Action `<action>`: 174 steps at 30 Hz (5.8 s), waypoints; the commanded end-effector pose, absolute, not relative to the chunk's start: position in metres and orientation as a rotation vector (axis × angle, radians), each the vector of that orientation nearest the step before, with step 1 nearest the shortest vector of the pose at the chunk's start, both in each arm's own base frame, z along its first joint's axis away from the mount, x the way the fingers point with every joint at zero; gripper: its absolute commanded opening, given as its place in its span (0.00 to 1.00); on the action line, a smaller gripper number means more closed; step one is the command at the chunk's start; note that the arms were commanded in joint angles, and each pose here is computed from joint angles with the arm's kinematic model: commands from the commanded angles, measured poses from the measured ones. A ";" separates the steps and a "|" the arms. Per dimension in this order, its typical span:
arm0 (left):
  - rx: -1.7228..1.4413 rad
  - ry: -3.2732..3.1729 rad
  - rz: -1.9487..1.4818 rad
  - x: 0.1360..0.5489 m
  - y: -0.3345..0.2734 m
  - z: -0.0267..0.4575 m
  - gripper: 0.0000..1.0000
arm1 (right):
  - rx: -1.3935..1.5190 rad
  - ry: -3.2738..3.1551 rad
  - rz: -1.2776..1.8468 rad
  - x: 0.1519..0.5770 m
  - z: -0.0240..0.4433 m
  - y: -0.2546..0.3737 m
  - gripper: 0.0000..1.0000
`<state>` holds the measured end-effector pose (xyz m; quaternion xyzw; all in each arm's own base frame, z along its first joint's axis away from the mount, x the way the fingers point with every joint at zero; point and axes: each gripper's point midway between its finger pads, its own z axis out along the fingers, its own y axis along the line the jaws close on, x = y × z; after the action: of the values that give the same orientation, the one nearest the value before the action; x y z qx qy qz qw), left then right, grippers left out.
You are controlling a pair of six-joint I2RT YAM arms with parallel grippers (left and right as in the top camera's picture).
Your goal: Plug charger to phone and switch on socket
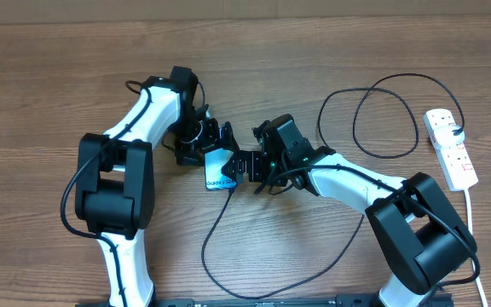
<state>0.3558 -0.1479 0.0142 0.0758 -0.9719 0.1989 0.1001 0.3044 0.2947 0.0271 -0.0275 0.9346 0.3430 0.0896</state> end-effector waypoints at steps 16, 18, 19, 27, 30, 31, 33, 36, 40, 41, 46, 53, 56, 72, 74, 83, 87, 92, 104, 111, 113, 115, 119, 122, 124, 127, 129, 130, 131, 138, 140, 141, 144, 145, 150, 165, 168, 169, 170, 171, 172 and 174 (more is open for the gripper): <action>0.263 -2.944 0.091 0.344 -0.121 -0.021 1.00 | -0.042 2.811 0.960 0.305 0.020 0.286 1.00; 0.206 -2.959 0.099 0.345 -0.126 -0.021 1.00 | -0.042 2.811 0.960 0.305 0.020 0.286 1.00; 0.192 -2.964 0.100 0.345 -0.129 -0.021 1.00 | -0.042 2.811 0.960 0.305 0.020 0.286 1.00; 0.154 -2.978 0.094 0.344 -0.141 -0.022 1.00 | -0.042 2.811 0.960 0.305 0.020 0.286 1.00; 0.181 -2.989 0.048 0.345 -0.135 -0.023 1.00 | -0.041 2.814 0.959 0.304 0.020 0.285 1.00; 0.172 -2.994 0.056 0.346 -0.136 -0.023 1.00 | -0.041 2.816 0.958 0.304 0.020 0.285 1.00; 0.119 -3.004 0.091 0.349 -0.140 -0.023 1.00 | -0.040 2.818 0.957 0.303 0.019 0.285 1.00; 0.115 -3.021 0.101 0.355 -0.141 -0.019 1.00 | -0.040 2.817 0.957 0.304 0.019 0.285 1.00; 0.124 -3.026 0.105 0.362 -0.141 -0.006 1.00 | -0.041 2.814 0.958 0.304 0.020 0.285 1.00; 0.125 -3.026 0.106 0.364 -0.142 -0.003 1.00 | -0.041 2.814 0.958 0.304 0.020 0.285 1.00; 0.130 -3.010 0.125 0.360 -0.147 0.000 1.00 | -0.041 2.814 0.958 0.304 0.020 0.285 1.00; 0.145 -3.000 0.118 0.356 -0.147 -0.005 1.00 | -0.041 2.815 0.958 0.304 0.020 0.285 1.00; 0.140 -3.009 0.133 0.358 -0.149 -0.005 1.00 | -0.040 2.818 0.956 0.304 0.019 0.285 1.00; 0.131 -2.986 0.343 0.365 -0.162 -0.001 1.00 | -0.040 2.817 0.956 0.304 0.019 0.285 1.00; 0.127 -2.999 0.320 0.366 -0.160 -0.002 1.00 | -0.040 2.817 0.955 0.304 0.019 0.285 1.00; 0.219 -3.049 0.126 0.367 -0.155 -0.007 1.00 | -0.040 2.818 0.956 0.304 0.019 0.285 1.00; 0.192 -3.060 0.128 0.366 -0.163 -0.007 1.00 | -0.040 2.818 0.956 0.304 0.019 0.285 1.00; 0.212 -3.064 0.107 0.366 -0.162 -0.007 1.00 | -0.040 2.818 0.956 0.304 0.019 0.285 1.00; 0.256 -3.041 0.007 0.352 -0.149 -0.022 0.98 | -0.040 2.818 0.956 0.304 0.019 0.285 1.00; 0.244 -3.028 -0.005 0.348 -0.147 -0.024 0.82 | -0.039 2.820 0.955 0.303 0.019 0.284 1.00; 0.244 -3.026 -0.004 0.347 -0.147 -0.024 0.82 | -0.039 2.823 0.953 0.303 0.019 0.284 1.00; 0.245 -3.025 0.000 0.348 -0.146 -0.024 0.82 | -0.038 2.826 0.952 0.302 0.018 0.284 1.00; 0.143 -2.990 0.156 0.344 -0.160 -0.022 0.81 | -0.043 2.826 0.952 0.302 0.018 0.284 1.00; 0.077 -2.942 0.325 0.341 -0.170 -0.018 0.82 | -0.048 2.827 0.966 0.301 0.019 0.285 1.00; 0.031 -2.886 0.514 0.340 -0.181 -0.011 0.82 | -0.059 2.821 0.986 0.300 0.021 0.288 1.00; 0.033 -2.830 0.684 0.341 -0.188 -0.002 0.83 | -0.079 2.809 0.995 0.299 0.022 0.293 1.00; 0.019 -2.801 0.780 0.342 -0.192 0.004 0.84 | -0.101 2.796 1.004 0.299 0.022 0.299 1.00; 0.009 -2.787 0.818 0.342 -0.193 0.007 0.84 | -0.109 2.789 1.002 0.299 0.022 0.301 1.00; 0.012 -2.781 0.828 0.342 -0.193 0.007 0.84 | -0.112 2.784 0.989 0.300 0.020 0.302 1.00; 0.156 -2.878 0.523 0.346 -0.170 -0.010 0.99 | -0.068 2.774 0.896 0.309 0.015 0.292 1.00; 0.226 -2.912 0.392 0.347 -0.164 -0.016 1.00 | -0.051 2.782 0.895 0.310 0.014 0.289 1.00; 0.251 -2.927 0.337 0.347 -0.162 -0.018 1.00 | -0.048 2.784 0.906 0.310 0.015 0.289 1.00; 0.307 -2.958 0.223 0.347 -0.162 -0.021 1.00 | -0.066 2.790 0.975 0.306 0.018 0.292 1.00; 0.309 -2.970 0.205 0.347 -0.164 -0.022 1.00 | -0.119 2.781 1.015 0.303 0.021 0.297 1.00; 0.299 -2.996 0.145 0.348 -0.163 -0.023 1.00 | -0.364 2.734 1.173 0.283 0.033 0.315 1.00; 0.276 -3.036 0.019 0.353 -0.145 -0.025 0.95 | -0.222 2.767 1.008 0.296 0.021 0.304 1.00; 0.218 -3.034 0.017 0.351 -0.144 -0.024 0.86 | -0.182 2.766 0.985 0.303 0.020 0.297 1.00; 0.214 -3.034 0.017 0.351 -0.144 -0.024 0.87 | -0.177 2.765 0.979 0.304 0.020 0.296 1.00; 0.216 -3.039 0.024 0.353 -0.145 -0.024 0.93 | -0.157 2.762 0.956 0.308 0.019 0.291 1.00; 0.216 -3.046 0.045 0.355 -0.147 -0.025 0.96 | -0.142 2.758 0.936 0.312 0.018 0.288 1.00; 0.216 -3.051 0.063 0.357 -0.149 -0.025 0.97 | -0.130 2.754 0.921 0.315 0.017 0.285 1.00; 0.222 -3.062 0.083 0.360 -0.152 -0.025 0.96 | -0.108 2.746 0.905 0.320 0.017 0.281 1.00</action>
<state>0.3687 -0.1569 0.0015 0.0767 -0.9964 0.0338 0.0099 0.3075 0.2974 0.0276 -0.0640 0.9314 0.3416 0.1078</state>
